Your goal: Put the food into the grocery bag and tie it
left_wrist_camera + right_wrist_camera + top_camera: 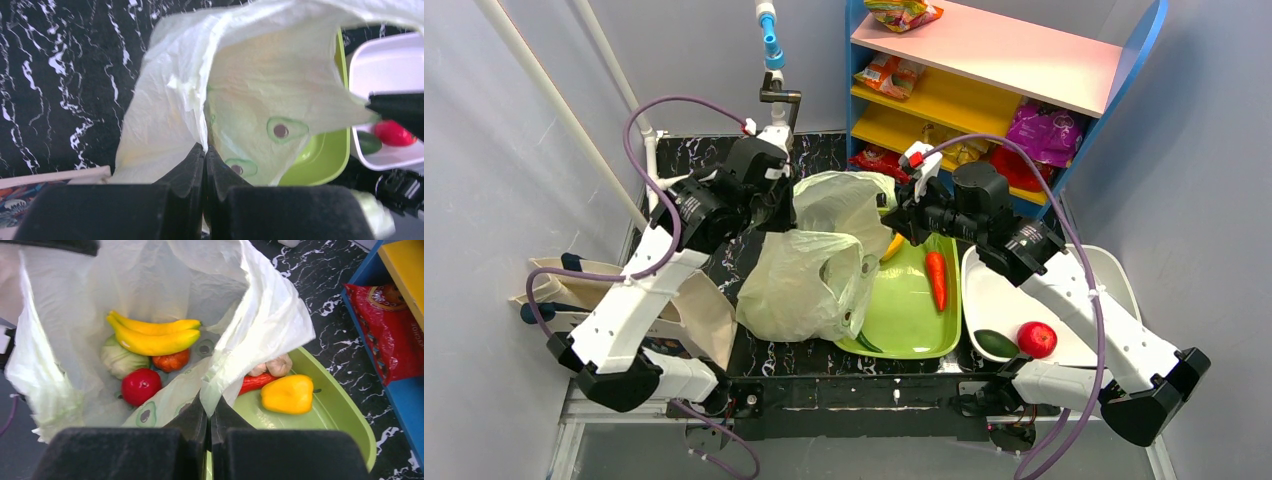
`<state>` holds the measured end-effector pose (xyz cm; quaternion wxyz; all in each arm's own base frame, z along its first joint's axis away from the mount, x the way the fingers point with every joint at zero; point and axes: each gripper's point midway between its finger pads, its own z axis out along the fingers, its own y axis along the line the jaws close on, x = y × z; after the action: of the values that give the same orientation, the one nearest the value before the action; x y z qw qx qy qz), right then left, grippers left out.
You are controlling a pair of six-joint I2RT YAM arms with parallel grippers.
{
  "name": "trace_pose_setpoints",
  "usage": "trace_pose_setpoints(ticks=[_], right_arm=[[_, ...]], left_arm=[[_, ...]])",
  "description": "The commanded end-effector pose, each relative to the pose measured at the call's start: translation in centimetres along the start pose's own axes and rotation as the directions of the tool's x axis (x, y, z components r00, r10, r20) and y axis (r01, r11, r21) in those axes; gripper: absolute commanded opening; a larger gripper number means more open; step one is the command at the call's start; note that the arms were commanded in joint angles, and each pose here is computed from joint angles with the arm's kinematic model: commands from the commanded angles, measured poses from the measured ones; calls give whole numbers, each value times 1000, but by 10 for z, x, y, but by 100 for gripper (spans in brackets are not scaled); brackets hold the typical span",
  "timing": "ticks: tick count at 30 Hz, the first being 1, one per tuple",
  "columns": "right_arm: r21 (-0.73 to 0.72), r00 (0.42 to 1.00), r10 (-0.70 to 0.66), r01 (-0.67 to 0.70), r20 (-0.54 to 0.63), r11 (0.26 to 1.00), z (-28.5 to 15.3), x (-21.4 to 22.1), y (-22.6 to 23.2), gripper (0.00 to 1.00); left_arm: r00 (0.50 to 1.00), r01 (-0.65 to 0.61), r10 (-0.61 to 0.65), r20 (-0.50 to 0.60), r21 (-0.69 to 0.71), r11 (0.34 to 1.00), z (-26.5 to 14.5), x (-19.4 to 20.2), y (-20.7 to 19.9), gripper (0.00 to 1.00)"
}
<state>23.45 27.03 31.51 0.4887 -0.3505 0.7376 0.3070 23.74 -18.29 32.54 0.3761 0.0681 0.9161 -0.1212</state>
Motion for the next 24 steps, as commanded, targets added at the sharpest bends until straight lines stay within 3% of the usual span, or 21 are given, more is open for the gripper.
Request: trace_pose_setpoints(ticks=[1,12,18,21,24], right_arm=[[-67,995,39,-33,90,997,-16,-37,18,1],[-173,986,112,-90,123,981,-25,-66,40,1],[-181,976,186,-164,112,970,-20,-73,42,1],[-182,971,212,-190,109,965,-20,-73,43,1],[-180,968,229,-208,106,961,-18,-73,43,1]], left_arm=[[996,13,-12,94,-17,1000,0,-37,10,0],[972,76,-67,225,-35,996,6,-109,31,0],[967,119,-110,228,-23,993,5,-117,40,0],[974,110,-106,200,-7,994,-1,-104,39,19],[983,99,-100,156,12,995,-12,-84,39,56]])
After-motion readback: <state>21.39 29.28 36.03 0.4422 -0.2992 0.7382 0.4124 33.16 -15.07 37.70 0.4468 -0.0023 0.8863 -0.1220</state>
